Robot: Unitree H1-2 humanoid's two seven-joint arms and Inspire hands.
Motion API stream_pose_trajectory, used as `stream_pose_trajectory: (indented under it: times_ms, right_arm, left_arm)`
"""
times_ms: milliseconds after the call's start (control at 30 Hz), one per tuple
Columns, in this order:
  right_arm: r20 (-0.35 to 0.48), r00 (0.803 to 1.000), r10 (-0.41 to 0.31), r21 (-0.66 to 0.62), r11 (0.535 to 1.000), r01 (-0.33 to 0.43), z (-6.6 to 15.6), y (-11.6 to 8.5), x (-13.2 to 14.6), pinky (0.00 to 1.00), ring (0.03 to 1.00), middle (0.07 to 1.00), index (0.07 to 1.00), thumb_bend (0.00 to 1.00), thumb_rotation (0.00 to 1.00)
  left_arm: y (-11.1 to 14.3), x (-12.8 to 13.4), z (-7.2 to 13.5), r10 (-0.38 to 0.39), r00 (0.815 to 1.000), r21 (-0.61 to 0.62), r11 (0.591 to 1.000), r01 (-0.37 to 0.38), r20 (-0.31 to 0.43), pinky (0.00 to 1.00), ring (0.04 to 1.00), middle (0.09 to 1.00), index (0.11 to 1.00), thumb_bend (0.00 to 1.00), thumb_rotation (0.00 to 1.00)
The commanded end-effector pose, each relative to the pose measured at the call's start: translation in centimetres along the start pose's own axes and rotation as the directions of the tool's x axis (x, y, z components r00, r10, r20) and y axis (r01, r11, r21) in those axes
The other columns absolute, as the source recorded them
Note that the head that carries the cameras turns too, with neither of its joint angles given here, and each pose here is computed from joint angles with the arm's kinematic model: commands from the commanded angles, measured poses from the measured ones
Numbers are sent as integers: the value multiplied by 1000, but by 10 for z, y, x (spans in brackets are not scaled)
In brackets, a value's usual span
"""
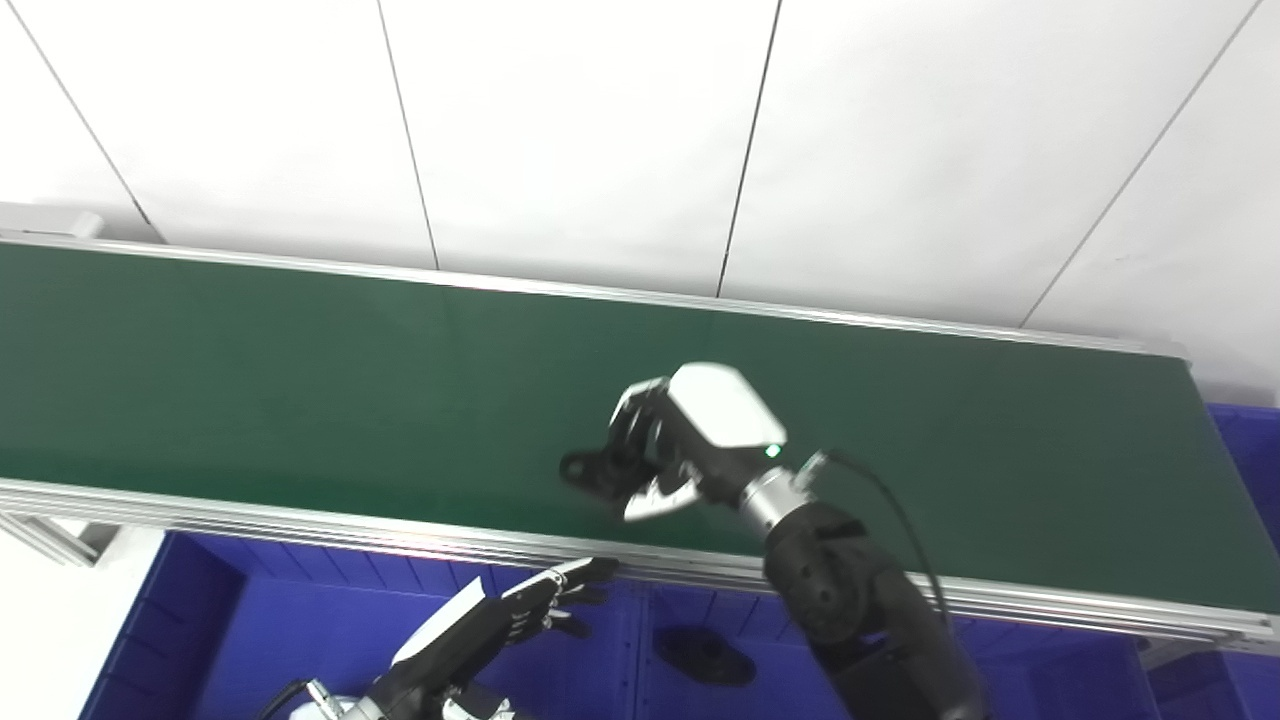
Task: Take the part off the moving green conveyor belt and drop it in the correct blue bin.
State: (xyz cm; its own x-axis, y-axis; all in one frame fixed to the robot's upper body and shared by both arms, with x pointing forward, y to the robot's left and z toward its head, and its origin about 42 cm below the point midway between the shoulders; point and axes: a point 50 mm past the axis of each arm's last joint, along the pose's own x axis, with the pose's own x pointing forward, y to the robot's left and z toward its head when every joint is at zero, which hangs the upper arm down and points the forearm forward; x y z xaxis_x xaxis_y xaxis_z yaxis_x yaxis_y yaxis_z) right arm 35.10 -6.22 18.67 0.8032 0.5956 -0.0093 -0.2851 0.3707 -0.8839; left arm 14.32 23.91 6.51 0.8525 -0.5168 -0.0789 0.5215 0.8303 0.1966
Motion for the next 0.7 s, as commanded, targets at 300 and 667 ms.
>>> stream_pose_trajectory:
  times_ms: [300, 667]
  right_arm:
    - [-42, 997, -70, -22, 997, 69, -11, -25, -58, 264, 341, 481, 491, 523, 0]
    - [-121, 992, 28, 3, 1000, -28, -26, 3, -134, 299, 391, 439, 544, 515, 0]
  left_arm:
    - [4, -2, 12, 3, 1000, -1, 1000, -3, 20, 765, 885, 926, 906, 718, 352]
    - [4, -7, 17, 17, 1000, 1, 1000, -17, 12, 764, 880, 925, 912, 733, 379]
